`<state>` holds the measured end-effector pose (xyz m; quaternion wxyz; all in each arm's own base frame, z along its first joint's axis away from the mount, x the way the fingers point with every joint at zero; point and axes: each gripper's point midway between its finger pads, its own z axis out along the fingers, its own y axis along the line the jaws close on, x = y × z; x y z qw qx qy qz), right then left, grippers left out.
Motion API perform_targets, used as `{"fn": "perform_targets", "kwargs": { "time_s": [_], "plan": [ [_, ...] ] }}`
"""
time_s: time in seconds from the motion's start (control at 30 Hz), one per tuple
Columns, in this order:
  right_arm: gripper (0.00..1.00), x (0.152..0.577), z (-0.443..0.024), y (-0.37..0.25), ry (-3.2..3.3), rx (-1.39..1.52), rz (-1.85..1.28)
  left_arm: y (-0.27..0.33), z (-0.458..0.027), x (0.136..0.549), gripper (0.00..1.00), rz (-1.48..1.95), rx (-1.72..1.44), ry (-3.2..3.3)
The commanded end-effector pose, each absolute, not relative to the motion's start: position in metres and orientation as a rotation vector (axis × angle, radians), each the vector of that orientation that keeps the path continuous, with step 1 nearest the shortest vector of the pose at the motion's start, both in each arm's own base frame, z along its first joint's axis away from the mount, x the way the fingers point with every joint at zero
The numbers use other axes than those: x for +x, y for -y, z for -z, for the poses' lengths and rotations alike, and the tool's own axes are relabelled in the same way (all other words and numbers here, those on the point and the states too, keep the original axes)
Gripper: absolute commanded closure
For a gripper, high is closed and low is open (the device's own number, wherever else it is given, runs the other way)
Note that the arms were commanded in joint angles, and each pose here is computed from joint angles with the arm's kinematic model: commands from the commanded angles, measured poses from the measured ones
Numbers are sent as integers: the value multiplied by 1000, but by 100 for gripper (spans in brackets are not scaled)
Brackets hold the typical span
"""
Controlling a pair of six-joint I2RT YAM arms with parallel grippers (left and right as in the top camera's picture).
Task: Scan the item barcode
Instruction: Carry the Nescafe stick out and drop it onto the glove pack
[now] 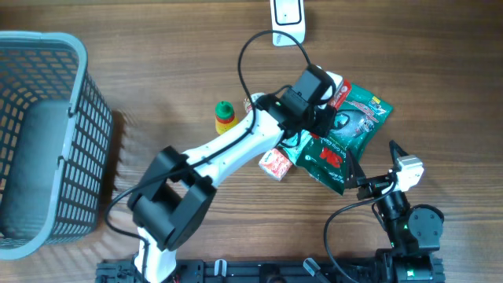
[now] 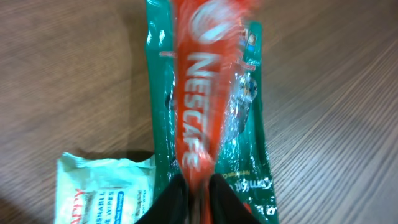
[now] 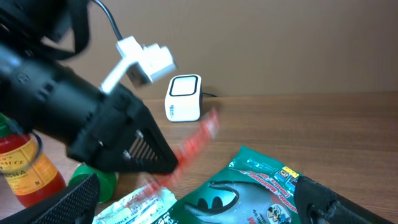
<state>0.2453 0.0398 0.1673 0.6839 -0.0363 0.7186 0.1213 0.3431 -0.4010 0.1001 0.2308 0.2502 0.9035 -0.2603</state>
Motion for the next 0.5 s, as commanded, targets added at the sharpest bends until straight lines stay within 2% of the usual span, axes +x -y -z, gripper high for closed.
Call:
{"fn": "perform_targets", "kwargs": {
  "time_s": [0.0, 0.23, 0.33, 0.4, 0.47],
  "plan": [
    [0, 245, -168, -40, -1604, -93, -263, 402, -82, 341, 66, 699, 683, -2521],
    [0, 245, -168, -40, -1604, -93, -263, 404, -83, 338, 63, 701, 692, -2521],
    [0, 245, -168, -40, -1604, -93, -263, 400, -113, 342, 62, 705, 693, -2452],
    [0, 245, -168, -40, -1604, -93, -263, 386, -146, 353, 54, 647, 681, -2372],
    [0, 245, -168, -40, -1604, -93, -263, 356, -178, 368, 33, 532, 582, -2332]
  ]
}}
